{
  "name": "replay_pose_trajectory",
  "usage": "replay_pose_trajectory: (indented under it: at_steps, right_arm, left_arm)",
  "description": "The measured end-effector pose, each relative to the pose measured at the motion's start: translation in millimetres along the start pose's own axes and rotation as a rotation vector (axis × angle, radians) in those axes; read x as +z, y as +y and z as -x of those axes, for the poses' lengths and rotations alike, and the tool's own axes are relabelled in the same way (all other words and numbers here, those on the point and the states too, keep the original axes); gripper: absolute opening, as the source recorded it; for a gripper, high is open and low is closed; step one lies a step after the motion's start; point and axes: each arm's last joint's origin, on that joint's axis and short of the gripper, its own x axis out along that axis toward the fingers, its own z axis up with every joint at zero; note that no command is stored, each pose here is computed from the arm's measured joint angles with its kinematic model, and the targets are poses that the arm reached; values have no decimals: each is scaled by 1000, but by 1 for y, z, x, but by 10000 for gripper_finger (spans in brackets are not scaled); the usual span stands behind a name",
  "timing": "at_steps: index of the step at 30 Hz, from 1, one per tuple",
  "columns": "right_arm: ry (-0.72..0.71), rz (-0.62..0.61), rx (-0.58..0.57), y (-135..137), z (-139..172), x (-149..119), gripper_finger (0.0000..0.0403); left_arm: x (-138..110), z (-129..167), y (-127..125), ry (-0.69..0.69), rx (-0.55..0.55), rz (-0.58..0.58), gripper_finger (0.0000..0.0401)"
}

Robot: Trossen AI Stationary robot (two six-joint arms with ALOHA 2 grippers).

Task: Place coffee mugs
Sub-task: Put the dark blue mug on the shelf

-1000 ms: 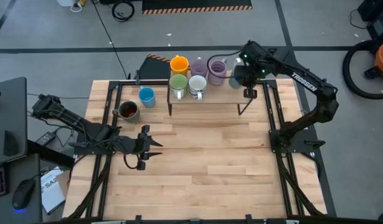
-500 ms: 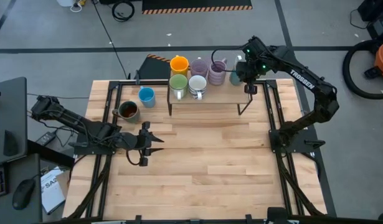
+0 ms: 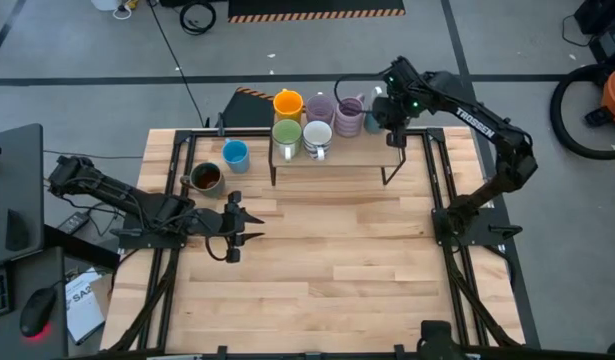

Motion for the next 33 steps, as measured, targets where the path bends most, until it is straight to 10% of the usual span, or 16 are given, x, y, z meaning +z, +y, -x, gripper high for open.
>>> replay_pose_trajectory:
  at_steps: [33]
  right_arm:
    - [31, -23, -26, -4, 2, 7, 127]
  left_arm:
    - [0, 0, -1, 2, -13, -2, 146]
